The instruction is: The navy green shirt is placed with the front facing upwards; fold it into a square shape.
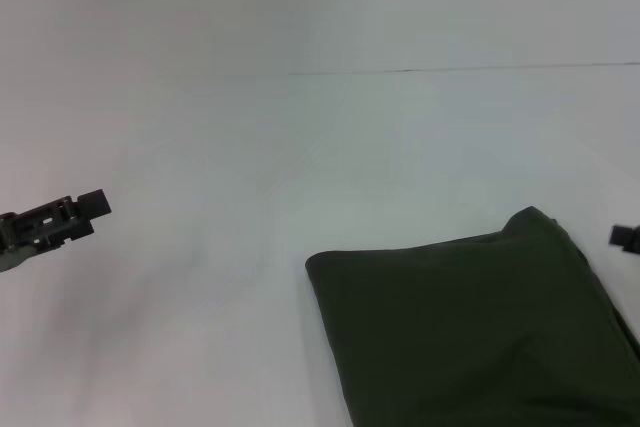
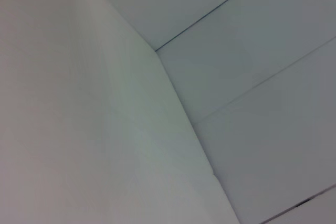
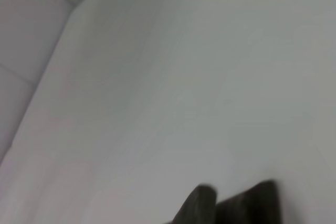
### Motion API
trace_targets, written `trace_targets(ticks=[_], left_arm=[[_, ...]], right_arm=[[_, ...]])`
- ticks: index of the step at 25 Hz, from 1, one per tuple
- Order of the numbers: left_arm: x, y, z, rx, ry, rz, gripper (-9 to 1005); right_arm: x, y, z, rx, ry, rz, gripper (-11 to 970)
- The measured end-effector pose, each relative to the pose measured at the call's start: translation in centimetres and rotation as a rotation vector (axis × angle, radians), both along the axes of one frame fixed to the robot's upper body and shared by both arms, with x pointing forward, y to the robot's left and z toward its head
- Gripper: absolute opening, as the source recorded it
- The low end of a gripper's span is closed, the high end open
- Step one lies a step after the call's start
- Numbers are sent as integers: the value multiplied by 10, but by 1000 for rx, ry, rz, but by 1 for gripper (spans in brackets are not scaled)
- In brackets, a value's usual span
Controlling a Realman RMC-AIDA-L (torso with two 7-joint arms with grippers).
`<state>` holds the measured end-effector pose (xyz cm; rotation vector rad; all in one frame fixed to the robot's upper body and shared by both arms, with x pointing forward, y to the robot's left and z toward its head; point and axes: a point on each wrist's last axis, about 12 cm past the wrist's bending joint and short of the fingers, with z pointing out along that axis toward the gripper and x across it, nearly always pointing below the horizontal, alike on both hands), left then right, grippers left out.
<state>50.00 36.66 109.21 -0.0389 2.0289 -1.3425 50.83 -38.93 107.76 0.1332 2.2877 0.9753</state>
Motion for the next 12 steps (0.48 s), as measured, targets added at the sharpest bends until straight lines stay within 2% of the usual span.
trace_targets(ticks=[3,7,10,12], left_arm=[[0,-2,0,-13,10,-8,900],[2,-4,0,-36,27,-10,898],[4,-8,-1,-58,45,-11,897],[4,-10,-2,-72,60,-13,896]], right_arm=[[-6,-9,11,35,-45,22,176],[-14,2,26,90,-134,219,256],[-22,21,31,107,-206,426,514],[-29,30,29,106,-222,530,611]])
